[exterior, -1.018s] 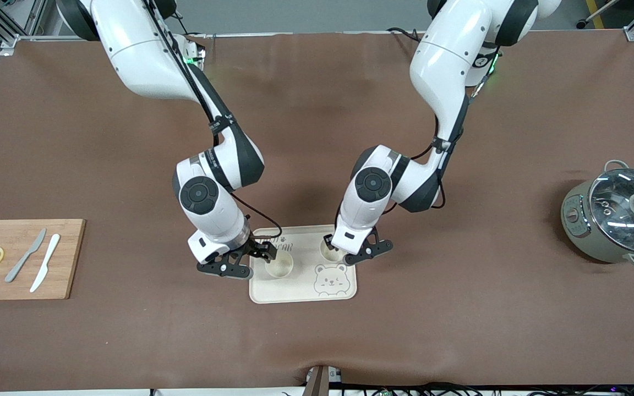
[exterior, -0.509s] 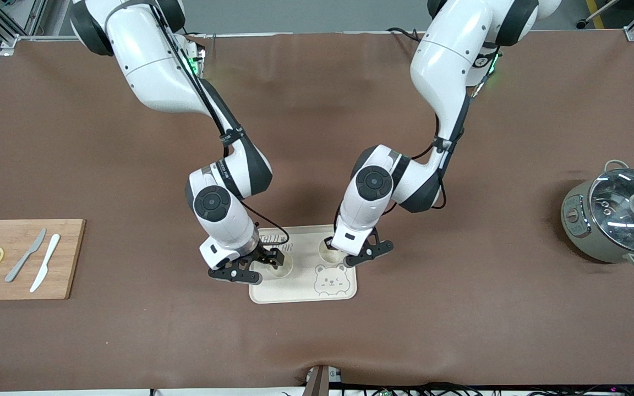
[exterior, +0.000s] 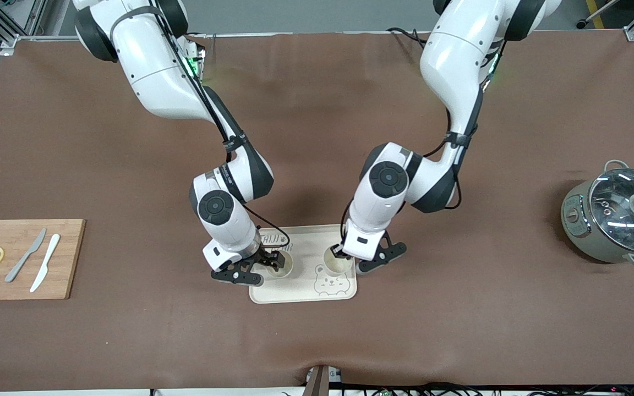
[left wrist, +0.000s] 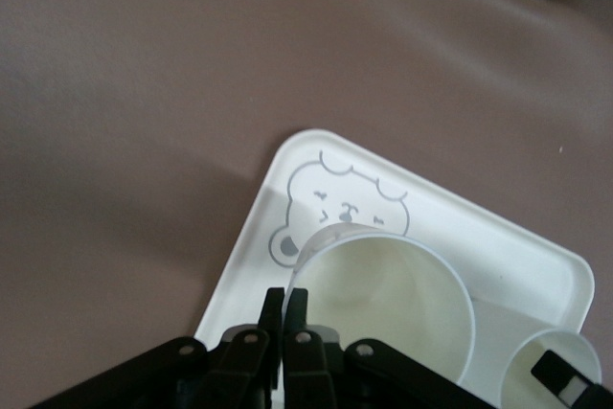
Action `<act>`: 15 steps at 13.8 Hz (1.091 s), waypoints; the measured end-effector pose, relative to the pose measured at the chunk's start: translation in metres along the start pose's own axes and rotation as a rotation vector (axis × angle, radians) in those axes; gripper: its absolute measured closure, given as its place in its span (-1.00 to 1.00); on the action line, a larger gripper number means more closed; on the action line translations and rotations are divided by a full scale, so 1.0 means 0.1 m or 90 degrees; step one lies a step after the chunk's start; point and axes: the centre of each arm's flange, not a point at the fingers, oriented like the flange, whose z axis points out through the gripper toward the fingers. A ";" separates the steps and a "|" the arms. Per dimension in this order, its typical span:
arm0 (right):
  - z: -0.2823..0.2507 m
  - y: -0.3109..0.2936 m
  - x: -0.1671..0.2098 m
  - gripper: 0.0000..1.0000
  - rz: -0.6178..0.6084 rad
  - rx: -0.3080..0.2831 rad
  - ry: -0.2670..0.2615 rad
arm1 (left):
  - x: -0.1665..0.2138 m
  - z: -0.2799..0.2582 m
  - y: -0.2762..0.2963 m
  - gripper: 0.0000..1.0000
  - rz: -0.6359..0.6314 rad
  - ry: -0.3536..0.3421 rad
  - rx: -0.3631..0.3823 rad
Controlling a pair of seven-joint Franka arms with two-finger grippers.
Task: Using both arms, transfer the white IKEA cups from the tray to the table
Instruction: 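Carry the cup off the tray with the left gripper while the right gripper holds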
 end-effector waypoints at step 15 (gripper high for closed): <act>0.07 -0.05 -0.02 0.56 0.010 0.009 0.013 | 1.40 -0.18 -1.17 0.95 0.039 -0.034 0.090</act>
